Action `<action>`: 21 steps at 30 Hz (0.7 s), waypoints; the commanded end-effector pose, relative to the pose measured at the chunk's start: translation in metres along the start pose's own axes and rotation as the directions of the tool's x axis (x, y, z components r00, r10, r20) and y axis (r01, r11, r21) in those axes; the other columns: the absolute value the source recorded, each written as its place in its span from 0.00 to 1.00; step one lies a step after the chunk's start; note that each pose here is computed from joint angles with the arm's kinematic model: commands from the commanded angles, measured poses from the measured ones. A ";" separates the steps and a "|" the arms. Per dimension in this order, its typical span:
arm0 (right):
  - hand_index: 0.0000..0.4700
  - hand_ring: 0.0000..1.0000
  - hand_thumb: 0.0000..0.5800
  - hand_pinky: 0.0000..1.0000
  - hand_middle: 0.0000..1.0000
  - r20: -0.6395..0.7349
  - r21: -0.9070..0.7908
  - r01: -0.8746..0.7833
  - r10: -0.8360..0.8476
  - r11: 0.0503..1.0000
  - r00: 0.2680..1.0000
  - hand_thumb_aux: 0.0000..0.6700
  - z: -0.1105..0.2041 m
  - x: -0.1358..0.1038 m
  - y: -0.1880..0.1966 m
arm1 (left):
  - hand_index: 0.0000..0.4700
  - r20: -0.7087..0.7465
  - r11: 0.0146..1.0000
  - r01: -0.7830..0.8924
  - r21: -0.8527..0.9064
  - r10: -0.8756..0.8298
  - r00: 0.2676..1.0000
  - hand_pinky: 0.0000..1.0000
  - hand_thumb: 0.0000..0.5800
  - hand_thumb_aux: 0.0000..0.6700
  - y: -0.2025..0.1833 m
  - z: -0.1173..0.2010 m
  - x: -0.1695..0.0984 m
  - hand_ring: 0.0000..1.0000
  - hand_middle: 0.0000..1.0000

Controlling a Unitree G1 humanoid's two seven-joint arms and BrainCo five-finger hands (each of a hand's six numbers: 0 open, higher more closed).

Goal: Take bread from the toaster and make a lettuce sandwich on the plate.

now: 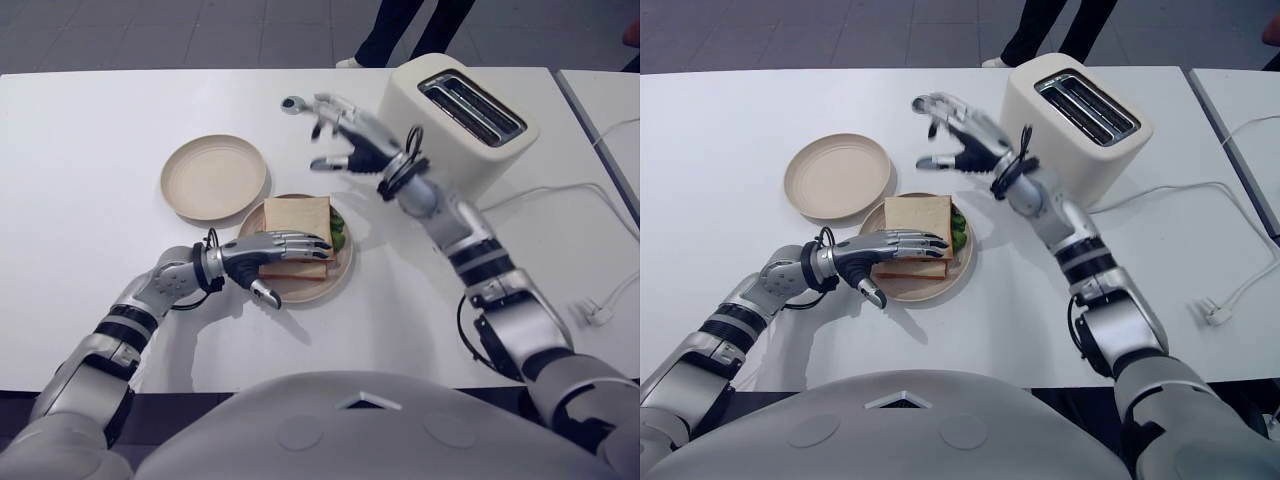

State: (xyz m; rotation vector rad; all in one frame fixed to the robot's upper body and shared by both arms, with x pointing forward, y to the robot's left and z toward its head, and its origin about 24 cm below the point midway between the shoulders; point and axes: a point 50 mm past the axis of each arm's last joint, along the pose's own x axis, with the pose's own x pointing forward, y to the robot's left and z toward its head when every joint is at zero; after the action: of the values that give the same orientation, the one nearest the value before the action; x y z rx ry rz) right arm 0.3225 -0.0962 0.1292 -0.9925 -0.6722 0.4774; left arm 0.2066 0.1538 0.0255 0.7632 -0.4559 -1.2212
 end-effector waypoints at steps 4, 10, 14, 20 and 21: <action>1.00 0.89 1.00 0.89 0.89 0.071 0.284 -0.304 0.296 0.910 0.953 1.00 -0.014 -0.032 0.005 | 1.00 0.218 0.964 -0.260 -0.055 0.266 0.939 0.19 1.00 1.00 0.031 0.031 -0.016 0.19 0.19; 1.00 1.00 1.00 1.00 1.00 0.274 0.259 -0.807 0.760 0.531 0.589 1.00 -0.011 -0.105 0.006 | 1.00 0.355 0.975 0.102 -0.199 -0.025 0.935 1.00 1.00 1.00 0.001 0.068 -0.046 1.00 1.00; 1.00 1.00 1.00 1.00 1.00 0.351 0.268 -0.909 0.846 0.320 0.401 1.00 -0.008 -0.133 0.007 | 1.00 0.325 0.914 0.292 -0.281 -0.196 0.925 1.00 1.00 1.00 -0.029 0.059 -0.053 1.00 1.00; 1.00 1.00 1.00 1.00 1.00 0.461 0.298 -0.946 0.849 0.128 0.259 1.00 0.008 -0.142 0.046 | 1.00 0.133 0.806 0.428 -0.409 -0.411 0.902 1.00 1.00 1.00 -0.072 0.007 -0.034 1.00 1.00; 1.00 1.00 1.00 1.00 1.00 0.469 0.308 -0.941 0.838 0.141 0.279 1.00 0.010 -0.139 0.052 | 1.00 0.074 0.830 0.386 -0.403 -0.391 0.917 1.00 1.00 1.00 -0.067 -0.004 -0.026 1.00 1.00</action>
State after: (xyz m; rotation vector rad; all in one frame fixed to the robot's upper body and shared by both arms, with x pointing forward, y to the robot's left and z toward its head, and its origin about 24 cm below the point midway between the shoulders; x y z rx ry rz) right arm 0.2135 -0.1653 0.0518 -0.7005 0.0778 1.8254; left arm 0.1403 0.1684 -0.0063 0.4140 -0.1527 -1.6704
